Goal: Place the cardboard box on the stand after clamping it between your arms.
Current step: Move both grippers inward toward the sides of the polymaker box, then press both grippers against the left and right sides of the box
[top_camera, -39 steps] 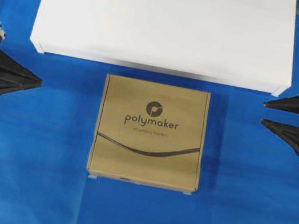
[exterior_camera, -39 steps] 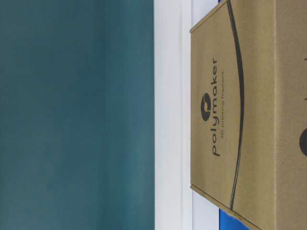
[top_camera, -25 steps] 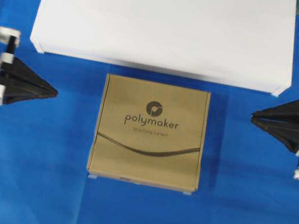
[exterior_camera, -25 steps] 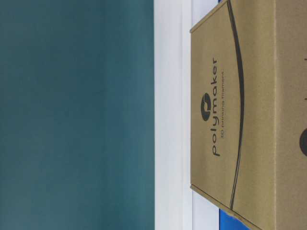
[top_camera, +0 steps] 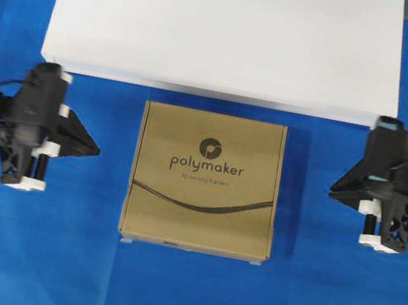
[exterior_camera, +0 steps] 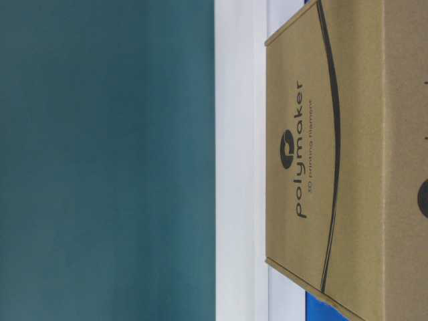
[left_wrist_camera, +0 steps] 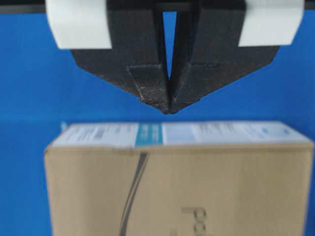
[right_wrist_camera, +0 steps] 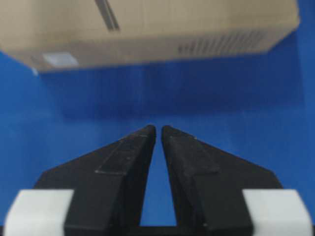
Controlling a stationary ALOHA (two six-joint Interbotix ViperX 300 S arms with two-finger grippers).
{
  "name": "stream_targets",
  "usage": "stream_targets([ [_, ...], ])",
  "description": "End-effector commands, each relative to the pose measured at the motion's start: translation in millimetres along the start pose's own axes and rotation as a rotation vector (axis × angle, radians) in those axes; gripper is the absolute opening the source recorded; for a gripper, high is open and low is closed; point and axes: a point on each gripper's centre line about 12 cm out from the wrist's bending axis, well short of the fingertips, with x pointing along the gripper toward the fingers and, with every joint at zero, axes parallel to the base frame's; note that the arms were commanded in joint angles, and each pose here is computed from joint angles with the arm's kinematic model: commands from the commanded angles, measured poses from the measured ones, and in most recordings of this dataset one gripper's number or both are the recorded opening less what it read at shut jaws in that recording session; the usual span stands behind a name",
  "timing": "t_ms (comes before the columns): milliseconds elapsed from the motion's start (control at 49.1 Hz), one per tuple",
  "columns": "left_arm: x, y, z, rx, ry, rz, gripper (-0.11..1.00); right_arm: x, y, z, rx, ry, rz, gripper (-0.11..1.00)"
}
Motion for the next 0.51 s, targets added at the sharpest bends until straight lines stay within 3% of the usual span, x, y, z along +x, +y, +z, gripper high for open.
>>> stream_targets([
  [0, 6, 2, 3, -0.001, 0.028, 0.005, 0.0, 3, -1, 7, -0.002, 0.034, -0.006, 0.06],
  [122, 16, 1, -9, 0.002, 0.084, 0.003, 0.06, 13, -1, 2, -0.011, 0.092, -0.008, 0.18],
  [204, 22, 1, -14, 0.001, 0.098, 0.003, 0.26, 19, -2, 0, -0.028, 0.115, -0.009, 0.35],
  [367, 36, 3, -18, -0.017, 0.112, 0.007, 0.75, 29, -2, 1, -0.05, 0.104, -0.009, 0.81],
  [428, 42, 5, -21, -0.02, 0.134, 0.011, 0.85, 35, -3, 2, -0.06, 0.089, -0.013, 0.95],
  [489, 47, 6, -22, -0.024, 0.146, 0.015, 0.85, 40, -3, 2, -0.069, 0.087, -0.016, 0.99],
])
